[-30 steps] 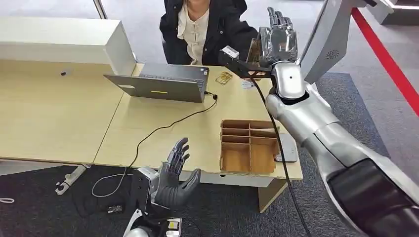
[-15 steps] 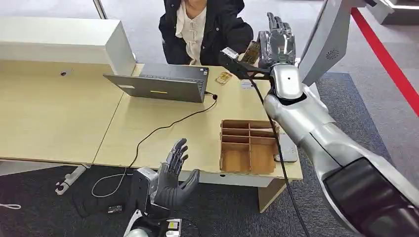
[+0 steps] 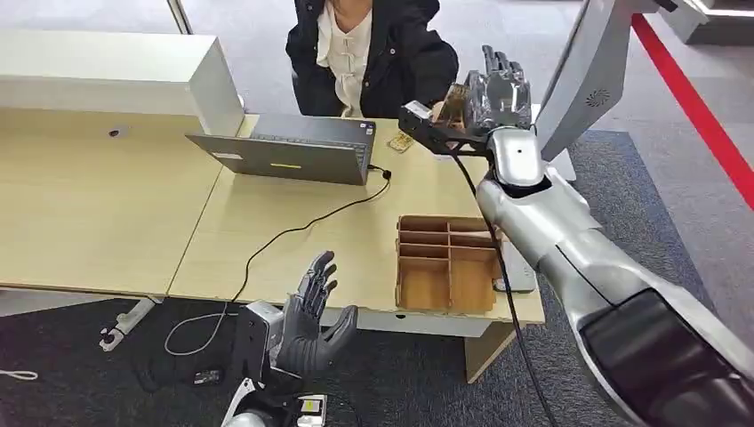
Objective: Pass the card to the sensor for recognition and then transmit it.
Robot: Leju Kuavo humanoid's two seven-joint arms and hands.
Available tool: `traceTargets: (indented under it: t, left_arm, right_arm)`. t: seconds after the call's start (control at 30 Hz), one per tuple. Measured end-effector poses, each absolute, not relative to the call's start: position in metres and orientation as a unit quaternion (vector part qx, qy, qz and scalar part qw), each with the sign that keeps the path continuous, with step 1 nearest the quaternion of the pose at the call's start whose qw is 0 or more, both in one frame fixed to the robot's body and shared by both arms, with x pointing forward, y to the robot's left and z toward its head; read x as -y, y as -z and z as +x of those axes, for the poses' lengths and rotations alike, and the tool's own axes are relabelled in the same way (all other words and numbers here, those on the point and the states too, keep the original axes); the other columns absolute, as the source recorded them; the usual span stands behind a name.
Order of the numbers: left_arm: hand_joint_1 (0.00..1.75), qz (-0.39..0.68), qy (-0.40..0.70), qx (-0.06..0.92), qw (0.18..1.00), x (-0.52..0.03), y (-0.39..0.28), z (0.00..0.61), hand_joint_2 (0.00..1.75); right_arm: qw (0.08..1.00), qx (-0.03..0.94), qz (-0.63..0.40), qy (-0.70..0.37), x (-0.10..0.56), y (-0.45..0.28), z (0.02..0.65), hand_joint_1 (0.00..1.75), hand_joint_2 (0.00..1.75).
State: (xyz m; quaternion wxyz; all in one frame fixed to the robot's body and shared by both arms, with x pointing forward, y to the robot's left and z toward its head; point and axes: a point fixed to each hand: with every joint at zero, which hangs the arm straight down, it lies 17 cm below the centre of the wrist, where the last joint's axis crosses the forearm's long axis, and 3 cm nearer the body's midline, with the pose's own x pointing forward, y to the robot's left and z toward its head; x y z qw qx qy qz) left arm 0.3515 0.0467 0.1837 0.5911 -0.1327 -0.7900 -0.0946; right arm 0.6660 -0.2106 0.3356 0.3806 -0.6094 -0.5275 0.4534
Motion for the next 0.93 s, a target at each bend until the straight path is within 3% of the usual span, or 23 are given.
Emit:
traceTargets:
  t: [0.3, 0.53, 0.77, 0.93]
  left_arm:
    - [0.0, -0.132, 0.094, 0.789, 0.593, -0.047, -0.183, 0.352, 1.75]
    - [0.0, -0.127, 0.09, 0.789, 0.594, -0.049, -0.182, 0.353, 1.75]
    - [0.0, -0.107, 0.075, 0.789, 0.601, -0.058, -0.178, 0.354, 1.75]
    - [0.0, -0.088, 0.064, 0.784, 0.611, -0.068, -0.17, 0.352, 1.75]
  right_arm:
    - [0.389, 0.528, -0.607, -0.45, 0.214, -0.33, 0.666, 0.0, 1.75]
    - [0.385, 0.6, -0.573, -0.405, 0.202, -0.346, 0.662, 0.0, 1.75]
    - [0.377, 0.722, -0.487, -0.315, 0.165, -0.358, 0.632, 0.0, 1.75]
    - [0.388, 0.788, -0.384, -0.287, 0.122, -0.327, 0.589, 0.0, 1.75]
